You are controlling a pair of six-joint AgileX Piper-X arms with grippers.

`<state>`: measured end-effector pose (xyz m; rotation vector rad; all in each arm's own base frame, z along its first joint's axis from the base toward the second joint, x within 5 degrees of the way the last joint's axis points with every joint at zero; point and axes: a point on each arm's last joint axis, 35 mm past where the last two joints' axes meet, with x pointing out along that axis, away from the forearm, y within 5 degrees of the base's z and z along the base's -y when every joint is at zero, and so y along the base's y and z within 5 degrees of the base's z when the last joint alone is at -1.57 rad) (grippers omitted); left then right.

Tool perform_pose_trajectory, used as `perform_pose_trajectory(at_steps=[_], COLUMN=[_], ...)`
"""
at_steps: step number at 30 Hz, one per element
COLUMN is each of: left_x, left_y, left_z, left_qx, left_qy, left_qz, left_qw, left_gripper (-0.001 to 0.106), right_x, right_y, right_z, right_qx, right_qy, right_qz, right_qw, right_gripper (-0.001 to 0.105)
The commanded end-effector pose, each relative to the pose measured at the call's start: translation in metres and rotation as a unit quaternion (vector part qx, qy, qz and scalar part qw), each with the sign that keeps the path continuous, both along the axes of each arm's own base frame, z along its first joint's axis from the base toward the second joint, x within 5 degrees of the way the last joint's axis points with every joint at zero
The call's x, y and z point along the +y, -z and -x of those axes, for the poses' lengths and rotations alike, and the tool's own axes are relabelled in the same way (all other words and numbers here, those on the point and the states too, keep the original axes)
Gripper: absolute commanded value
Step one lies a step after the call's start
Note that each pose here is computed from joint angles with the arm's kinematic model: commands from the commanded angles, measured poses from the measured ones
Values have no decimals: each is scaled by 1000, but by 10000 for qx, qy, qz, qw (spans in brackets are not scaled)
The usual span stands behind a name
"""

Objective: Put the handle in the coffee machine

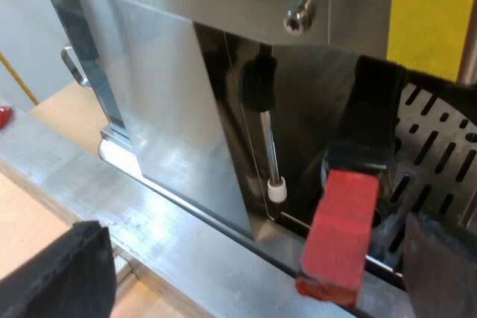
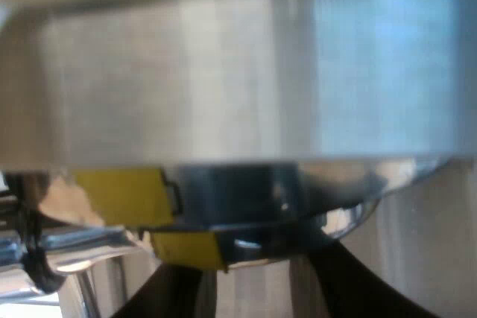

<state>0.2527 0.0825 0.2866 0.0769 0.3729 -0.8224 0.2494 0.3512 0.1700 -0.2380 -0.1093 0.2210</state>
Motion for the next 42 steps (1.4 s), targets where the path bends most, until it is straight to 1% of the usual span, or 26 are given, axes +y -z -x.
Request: perform_pose_trajectory(at_steps=[1, 4, 6, 9, 11, 13, 14, 15, 16, 17, 18, 21, 23, 25, 27, 28, 30, 32, 35, 40, 42], left_x=[1, 3, 4, 5, 6, 7, 7, 8, 9, 9, 9, 10, 10, 12, 14, 13, 12, 8, -1, -19, -22], left_y=[-18, -32, -37, -40, -41, -41, -42, -43, -44, -44, -45, -47, -46, -41, -36, -32, -26, -20, -14, -11, -13], left_z=[-4, -7, -8, -10, -11, -13, -13, -14, -15, -15, -16, -18, -19, -23, -26, -29, -34, -39, -44, -49, -49], left_qx=[-183, -353, -421, -495, -486, -482, -498, -569, -633, -656, -727, -785, -729, -576, -457, -380, -215, -67, 58, 177, 276], left_qy=[-12, -51, -59, -129, -223, -330, -343, -403, -415, -415, -417, -452, -475, -523, -564, -583, -769, -813, -658, -604, -560], left_qz=[-2, -114, -154, -273, -343, -401, -417, -511, -549, -559, -588, -573, -523, -402, -361, -388, -597, -705, -702, -1084, -1081], left_qw=[9998, 9993, 9990, 9983, 9980, 9975, 9973, 9963, 9956, 9954, 9947, 9942, 9948, 9962, 9967, 9968, 9950, 9942, 9953, 9921, 9922], left_gripper=[80, 80, 80, 79, 75, 63, 58, 36, 19, 13, 0, 1, 1, 1, 1, 1, 1, 1, 1, 1, 1], right_x=[-3, -3, -3, -3, -3, -3, -3, -3, -3, -3, -3, -3, -3, -3, -3, -3, -3, -3, -3, -3, -3], right_y=[-33, -33, -34, -34, -35, -35, -35, -35, -35, -35, -35, -35, -35, -35, -35, -35, -35, -35, -35, -35, -35], right_z=[-1, -1, -1, -1, -1, -1, -1, -1, -1, -1, -1, -1, -1, -1, -1, -1, -1, -1, -1, -1, -1], right_qx=[-483, -483, -491, -503, -516, -521, -521, -521, -521, -521, -521, -521, -521, -521, -521, -521, -521, -521, -521, -521, -521], right_qy=[64, 64, 64, 64, 64, 64, 64, 64, 64, 64, 64, 64, 64, 64, 64, 64, 64, 64, 64, 64, 64], right_qz=[-745, -745, -758, -777, -797, -806, -806, -806, -806, -806, -806, -806, -806, -806, -806, -806, -806, -806, -806, -806, -806], right_qw=[9960, 9960, 9959, 9957, 9955, 9954, 9954, 9954, 9954, 9954, 9954, 9954, 9954, 9954, 9954, 9954, 9954, 9954, 9954, 9954, 9954], right_gripper=[27, 27, 27, 27, 27, 27, 27, 27, 27, 27, 27, 27, 27, 27, 27, 27, 27, 27, 27, 27, 27])
